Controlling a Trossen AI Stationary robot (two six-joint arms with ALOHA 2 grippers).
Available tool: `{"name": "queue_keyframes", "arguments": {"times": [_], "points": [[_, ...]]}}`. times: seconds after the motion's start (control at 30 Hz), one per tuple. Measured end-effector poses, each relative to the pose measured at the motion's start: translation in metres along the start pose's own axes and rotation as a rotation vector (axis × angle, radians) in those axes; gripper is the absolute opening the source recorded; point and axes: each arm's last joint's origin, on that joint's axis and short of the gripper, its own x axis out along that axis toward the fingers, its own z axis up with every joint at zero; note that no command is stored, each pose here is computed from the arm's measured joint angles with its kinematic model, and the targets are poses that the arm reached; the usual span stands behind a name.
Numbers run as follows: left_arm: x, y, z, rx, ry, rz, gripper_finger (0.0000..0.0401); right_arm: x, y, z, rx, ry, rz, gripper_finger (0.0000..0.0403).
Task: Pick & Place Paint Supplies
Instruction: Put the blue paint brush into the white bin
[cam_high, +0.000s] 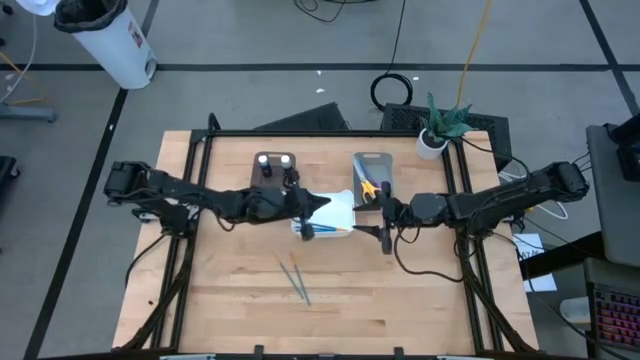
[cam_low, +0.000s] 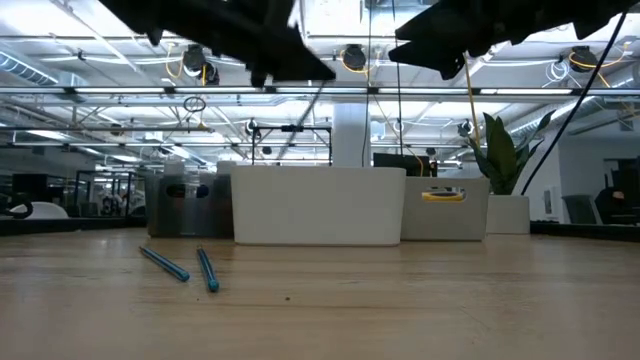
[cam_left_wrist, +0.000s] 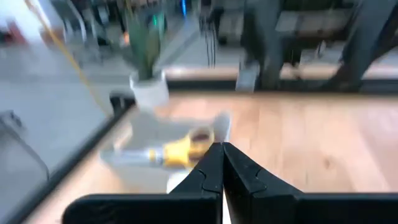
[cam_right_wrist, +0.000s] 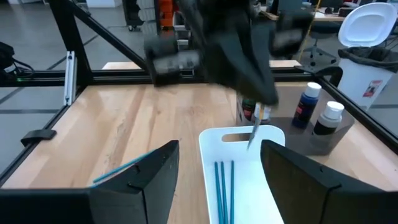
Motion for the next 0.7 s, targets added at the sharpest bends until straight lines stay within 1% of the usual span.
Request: {"name": "queue_keyframes", "arguments": {"times": [0.07,0.17,0.3,0.4,0.57,0.7], "points": [[0.006,0.000,-0.012,-0.024,0.061,-0.015,0.0000,0.000,0.000,0.000,0.000,0.001,0.000,0.0216],[0.015,-0.005,-0.026,-0.059,0.109,-0.036,0.0000,0.000,0.000,0.000,0.001,0.003,0.000,0.0215],[0.025,-0.013,-0.045,-0.055,0.174,-0.063,0.0001,0.000,0.000,-0.001,0.001,0.014,-0.001,0.0216],[0.029,-0.015,-0.053,-0.049,0.193,-0.062,0.0010,0.000,0.000,-0.002,0.000,0.019,-0.001,0.0214],[0.030,-0.013,-0.055,-0.137,0.194,0.023,0.0050,0.000,0.000,-0.003,-0.002,0.026,-0.001,0.0211],[0.029,-0.012,-0.050,-0.112,0.169,0.045,0.0104,0.000,0.000,-0.003,-0.004,0.033,-0.002,0.0210]]}}
